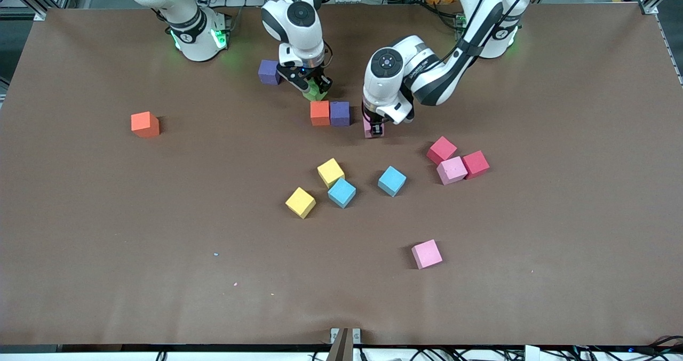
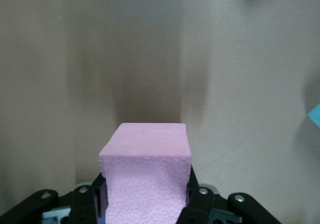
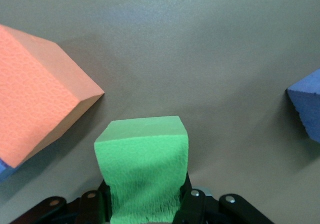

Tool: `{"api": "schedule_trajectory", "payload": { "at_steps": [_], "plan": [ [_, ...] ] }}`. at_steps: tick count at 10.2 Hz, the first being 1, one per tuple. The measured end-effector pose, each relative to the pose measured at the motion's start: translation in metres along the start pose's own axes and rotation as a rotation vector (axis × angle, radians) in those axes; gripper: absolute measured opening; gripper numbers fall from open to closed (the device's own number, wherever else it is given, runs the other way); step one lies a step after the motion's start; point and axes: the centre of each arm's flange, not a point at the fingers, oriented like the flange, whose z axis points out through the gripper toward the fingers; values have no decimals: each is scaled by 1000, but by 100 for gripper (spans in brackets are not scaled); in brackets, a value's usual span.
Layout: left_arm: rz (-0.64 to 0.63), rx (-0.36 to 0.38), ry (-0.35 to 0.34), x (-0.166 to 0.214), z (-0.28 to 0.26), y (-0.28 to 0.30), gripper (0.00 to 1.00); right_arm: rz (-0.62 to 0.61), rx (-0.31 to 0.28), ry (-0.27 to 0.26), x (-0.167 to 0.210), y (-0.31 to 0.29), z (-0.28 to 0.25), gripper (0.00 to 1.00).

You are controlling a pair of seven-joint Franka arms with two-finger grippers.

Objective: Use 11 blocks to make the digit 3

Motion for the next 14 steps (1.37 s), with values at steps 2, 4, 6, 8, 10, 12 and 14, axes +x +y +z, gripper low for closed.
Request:
{"api": "schedule_trajectory", "payload": {
  "at_steps": [2,4,6,8,10,12,14],
  "plan": [
    [-15,-7,-22,3,9,-9,59,-14,-17,-3,0,0,0,51],
    [-21,-11,-42,0,12,-18,59,-54,-65,-16,-2,2,-2,51],
    [-19,-17,-64,-3,14,-26,59,-124,-119,-49,3,3,-13,51],
    [-7,-17,-72,-4,18,-34,59,-192,-170,-96,19,-1,-36,51],
    [17,-17,-82,-12,22,-46,59,-242,-188,-93,31,-3,-50,51],
    [31,-13,-81,-15,25,-53,59,-277,-182,-105,48,-6,-67,51],
    [42,-13,-86,-19,27,-58,59,-310,-191,-85,61,-10,-83,51]
  ]
}}
